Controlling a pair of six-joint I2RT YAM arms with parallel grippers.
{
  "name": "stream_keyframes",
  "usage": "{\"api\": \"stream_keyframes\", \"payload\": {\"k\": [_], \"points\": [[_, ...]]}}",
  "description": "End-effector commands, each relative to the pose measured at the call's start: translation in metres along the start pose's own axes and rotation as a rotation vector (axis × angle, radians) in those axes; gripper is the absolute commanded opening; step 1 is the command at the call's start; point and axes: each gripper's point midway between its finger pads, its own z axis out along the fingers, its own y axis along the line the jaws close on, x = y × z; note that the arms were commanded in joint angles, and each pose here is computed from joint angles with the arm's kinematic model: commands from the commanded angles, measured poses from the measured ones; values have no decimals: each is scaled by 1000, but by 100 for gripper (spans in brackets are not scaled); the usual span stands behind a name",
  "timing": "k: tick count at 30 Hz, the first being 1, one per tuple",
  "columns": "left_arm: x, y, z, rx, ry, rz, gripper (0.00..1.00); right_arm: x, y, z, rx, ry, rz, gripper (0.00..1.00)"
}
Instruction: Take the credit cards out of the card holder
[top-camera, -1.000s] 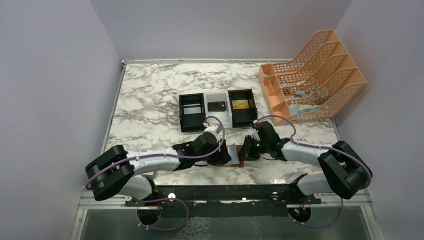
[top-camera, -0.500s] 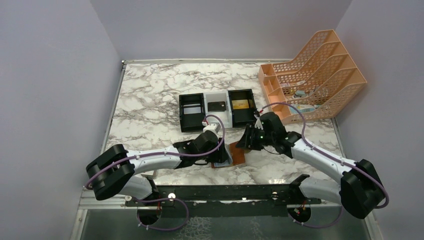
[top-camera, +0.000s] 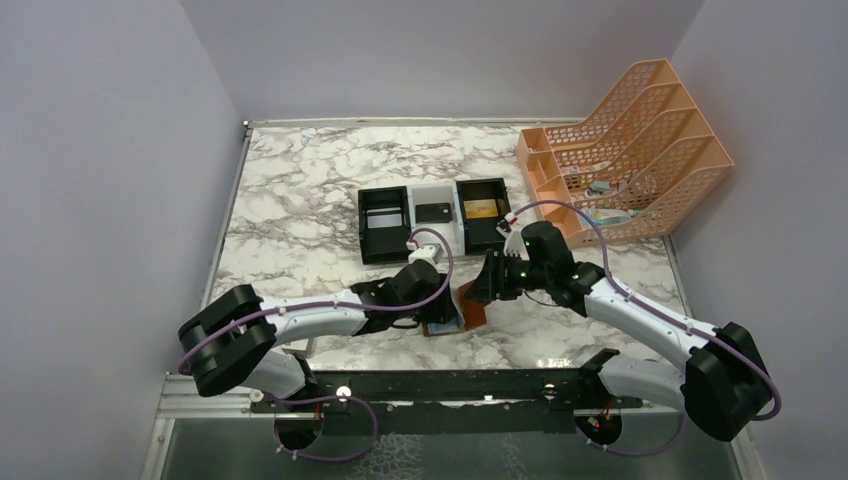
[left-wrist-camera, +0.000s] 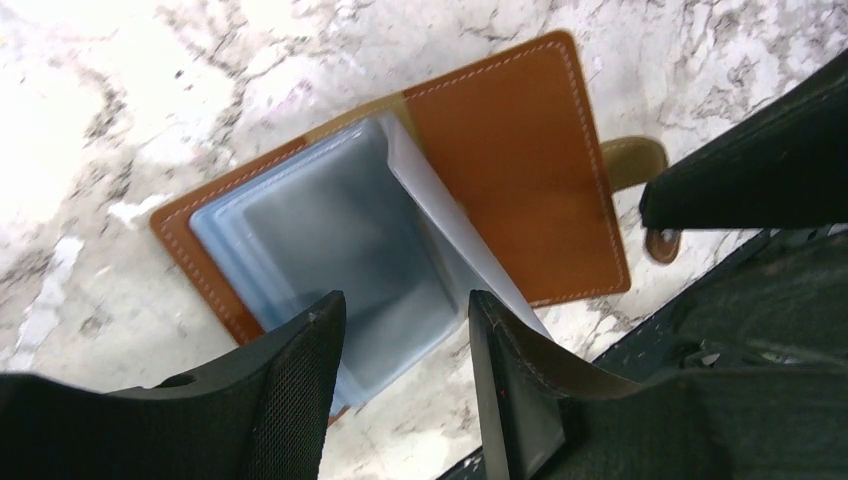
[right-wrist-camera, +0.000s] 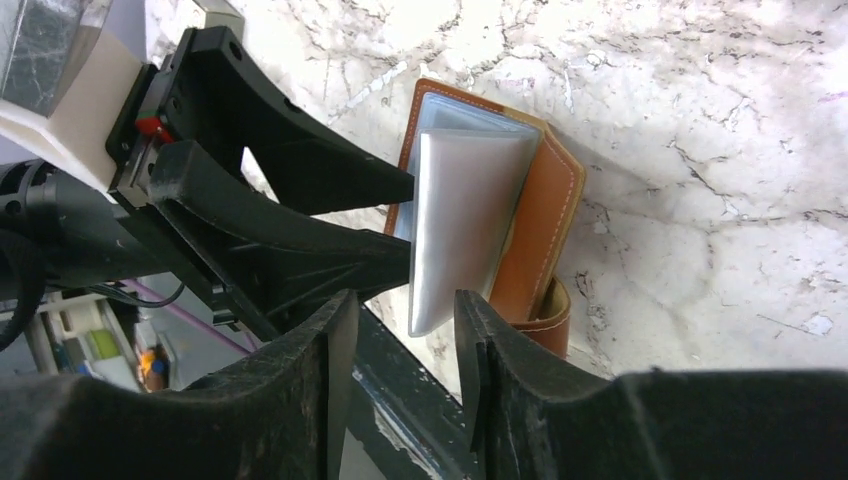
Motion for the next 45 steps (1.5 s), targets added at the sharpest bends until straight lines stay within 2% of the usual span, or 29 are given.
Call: {"api": "stream_keyframes", "payload": {"k": [1, 3, 4, 7, 10, 13, 16, 21, 29, 34, 39, 45], "points": [[-21, -30, 12, 76, -31, 19, 50, -3, -1, 0, 12, -15, -3, 34], [-21, -42, 19, 109, -2, 37, 49, -6, -32, -4, 210, -64, 139, 14], [-21, -47, 23, 125, 11, 44, 48, -5, -45, -6, 285, -91, 208, 13], [-18, -52, 35, 133, 36, 57, 43, -8, -63, -16, 386, -174, 295, 15], [-11, -48, 44, 125, 63, 62, 42, -16, -69, -31, 437, -267, 308, 20], [6, -39, 56, 105, 119, 58, 37, -23, -63, -38, 412, -301, 272, 23], [23, -21, 63, 60, 158, 54, 32, -23, -52, -33, 357, -268, 244, 26], [36, -5, 59, 33, 181, 60, 30, -14, -37, -12, 254, -154, 222, 27], [33, -6, 49, 46, 168, 77, 30, -6, -27, 21, 139, -5, 156, 24], [25, -13, 44, 62, 141, 67, 30, 3, -50, 31, 230, 34, 179, 22], [5, -28, 19, 90, 90, 66, 31, 20, -81, 34, 348, 67, 199, 22], [-19, -8, -13, -14, -11, 106, 37, 43, -100, 41, 384, 130, 212, 20]]}}
